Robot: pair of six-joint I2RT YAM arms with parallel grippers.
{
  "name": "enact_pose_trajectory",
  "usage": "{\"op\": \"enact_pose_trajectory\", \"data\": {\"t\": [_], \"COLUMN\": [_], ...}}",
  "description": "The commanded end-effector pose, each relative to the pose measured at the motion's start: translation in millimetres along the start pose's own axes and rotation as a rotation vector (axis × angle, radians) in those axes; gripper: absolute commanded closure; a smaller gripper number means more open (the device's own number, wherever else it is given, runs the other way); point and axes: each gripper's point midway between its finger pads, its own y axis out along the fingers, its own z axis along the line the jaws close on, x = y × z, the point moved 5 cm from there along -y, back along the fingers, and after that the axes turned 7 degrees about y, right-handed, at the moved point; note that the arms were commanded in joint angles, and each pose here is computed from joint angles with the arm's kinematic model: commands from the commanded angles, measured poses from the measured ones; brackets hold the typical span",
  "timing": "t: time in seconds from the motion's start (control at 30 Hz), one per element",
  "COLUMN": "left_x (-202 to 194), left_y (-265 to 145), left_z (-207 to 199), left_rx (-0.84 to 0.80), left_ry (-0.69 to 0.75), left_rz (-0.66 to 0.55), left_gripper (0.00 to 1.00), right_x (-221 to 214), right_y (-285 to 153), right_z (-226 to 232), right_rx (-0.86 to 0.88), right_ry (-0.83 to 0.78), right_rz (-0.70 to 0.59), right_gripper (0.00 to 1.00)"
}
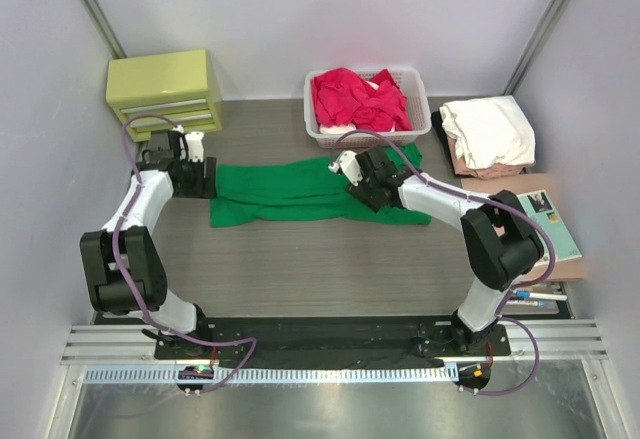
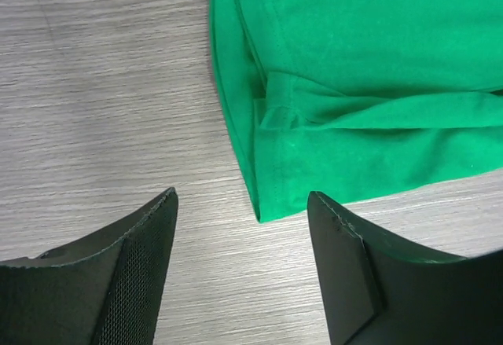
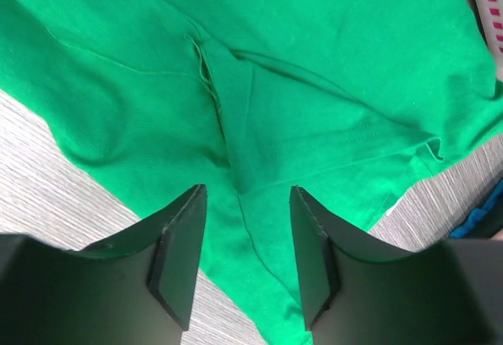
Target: Fold and stack the t-shirts
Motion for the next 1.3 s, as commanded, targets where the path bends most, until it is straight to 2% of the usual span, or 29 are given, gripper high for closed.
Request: {"op": "enact_pose_trajectory", "data": {"t": [0.0,0.07,0.1,0.17,0.27,0.47,0.7,0.93,0.97,1.0,1.03,1.1,1.13,1.27], "left_x": [15.5,14.4,13.0,10.9,9.9,11.5,1.5,-5.2,-6.0,-7.2,-8.9,-9.4,-11.2,-14.5], "left_y": [-17.0,-18.2,-18.1,-16.9,-16.3,-14.9,-5.2,-6.1,-5.9,-5.9,-5.7,-6.8,-6.2,-4.0], "left_z": [7.0,6.7,6.1,7.3,8.0,6.9,3.0,1.1,1.0,0.6,0.0,-0.2,-0.4,-1.2], "left_rx": [0.059,0.058,0.056,0.061,0.065,0.053,0.024,0.017,0.017,0.014,0.011,0.013,0.012,0.009], "left_ry": [0.007,0.019,0.022,0.033,0.038,0.034,0.021,0.039,0.042,0.044,0.045,0.050,0.054,0.054], "left_rz": [-0.097,-0.094,-0.085,-0.075,-0.071,-0.073,-0.042,-0.034,-0.032,-0.029,-0.025,-0.029,-0.027,-0.023], "left_gripper": [0.32,0.31,0.31,0.31,0.32,0.32,0.32,0.32,0.32,0.32,0.32,0.32,0.32,0.32], "right_x": [23.2,25.4,28.0,30.1,29.2,30.0,58.7,81.1,83.9,84.3,84.0,81.1,77.5,59.3], "right_y": [5.8,8.7,8.7,9.2,10.0,6.9,3.3,31.8,39.6,41.8,43.2,35.0,32.0,11.3], "right_z": [-6.5,-7.5,-7.5,-8.8,-9.5,-16.0,-35.8,-44.5,-47.8,-49.1,-49.5,-48.2,-48.1,-48.7], "right_rx": [-0.034,-0.036,-0.035,-0.041,-0.046,-0.091,-0.180,-0.225,-0.254,-0.269,-0.277,-0.276,-0.278,-0.312], "right_ry": [0.004,0.006,0.006,0.005,-0.003,-0.022,-0.029,-0.049,-0.041,-0.023,-0.018,-0.021,-0.024,-0.014], "right_rz": [-0.062,-0.060,-0.065,-0.067,-0.062,-0.075,-0.127,-0.112,-0.097,-0.090,-0.089,-0.121,-0.129,-0.129], "right_gripper": [0.54,0.62,0.75,0.90,0.99,0.99,0.99,0.99,0.91,0.76,0.52,0.42,0.34,0.30]}}
